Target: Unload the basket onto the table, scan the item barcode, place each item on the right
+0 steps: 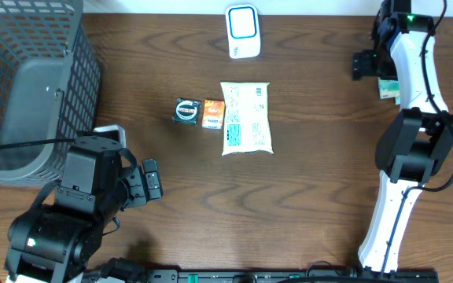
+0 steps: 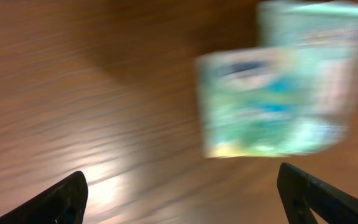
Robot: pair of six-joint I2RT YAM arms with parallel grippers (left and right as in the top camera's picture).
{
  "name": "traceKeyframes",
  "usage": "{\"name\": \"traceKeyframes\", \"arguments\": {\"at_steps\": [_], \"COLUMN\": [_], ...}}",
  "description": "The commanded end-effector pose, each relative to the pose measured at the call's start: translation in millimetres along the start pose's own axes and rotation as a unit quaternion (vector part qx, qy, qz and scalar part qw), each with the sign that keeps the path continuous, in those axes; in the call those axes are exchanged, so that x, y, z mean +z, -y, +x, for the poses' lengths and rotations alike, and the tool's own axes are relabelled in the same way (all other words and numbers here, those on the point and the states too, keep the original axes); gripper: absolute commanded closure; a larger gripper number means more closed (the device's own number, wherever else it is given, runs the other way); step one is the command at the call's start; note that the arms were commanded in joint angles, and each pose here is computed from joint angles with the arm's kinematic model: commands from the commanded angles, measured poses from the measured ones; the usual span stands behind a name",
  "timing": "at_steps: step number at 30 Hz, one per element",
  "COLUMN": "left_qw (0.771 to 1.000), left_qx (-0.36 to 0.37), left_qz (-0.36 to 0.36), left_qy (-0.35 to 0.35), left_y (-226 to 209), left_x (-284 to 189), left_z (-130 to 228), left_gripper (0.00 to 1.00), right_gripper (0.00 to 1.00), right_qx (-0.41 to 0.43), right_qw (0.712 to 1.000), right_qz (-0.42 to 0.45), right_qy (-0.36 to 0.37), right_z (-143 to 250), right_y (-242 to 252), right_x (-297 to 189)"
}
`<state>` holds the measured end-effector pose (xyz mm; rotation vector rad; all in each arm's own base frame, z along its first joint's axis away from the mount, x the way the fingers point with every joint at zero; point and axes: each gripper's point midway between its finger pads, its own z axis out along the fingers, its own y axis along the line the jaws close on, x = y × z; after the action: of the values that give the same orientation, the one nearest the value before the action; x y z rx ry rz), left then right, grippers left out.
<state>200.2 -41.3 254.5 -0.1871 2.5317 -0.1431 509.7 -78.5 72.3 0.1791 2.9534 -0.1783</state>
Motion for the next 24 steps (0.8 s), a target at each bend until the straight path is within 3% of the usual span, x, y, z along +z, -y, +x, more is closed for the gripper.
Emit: {"name": "traceKeyframes", "arguments": {"at_steps": [1, 3, 6, 15, 20, 24], "left_qw": [1.0, 1.0, 1.0, 1.0, 1.0, 1.0], "left_qx": [0.001, 0.001, 0.001, 0.001, 0.001, 0.001], "left_qz": [0.0, 0.0, 0.0, 0.0, 0.0, 0.0], "left_qy": [0.002, 0.002, 0.002, 0.002, 0.002, 0.002], "left_y": [-0.5, -0.5, -0.5, -0.5, -0.5, -0.5], "left_x": [-0.4, -0.4, -0.4, -0.4, -0.4, -0.4], "left_z": [-0.2, -0.2, -0.2, -0.2, -0.2, -0.2], "left_gripper": [0.02, 0.02, 0.02, 0.02, 0.02, 0.02], "right_gripper": [0.09, 0.09, 0.05, 0.01, 0.01, 0.12], "right_qx": [-0.004, -0.007, -0.018, -0.089, -0.085, -0.073], "right_qw": [0.974, 0.949, 0.927, 0.917, 0.914, 0.913], "right_qz": [-0.224, -0.314, -0.369, -0.36, -0.349, -0.341], "right_qy": [0.006, -0.022, -0.065, -0.146, -0.19, -0.213], "right_z": [2.4, 15.7, 37.6, 94.5, 124.7, 140.6], "right_y": [-84.9, -118.5, -148.8, -215.1, -242.6, -251.3], "right_x": [-42.1, -59.5, -75.9, -64.5, -41.9, -28.2]}}
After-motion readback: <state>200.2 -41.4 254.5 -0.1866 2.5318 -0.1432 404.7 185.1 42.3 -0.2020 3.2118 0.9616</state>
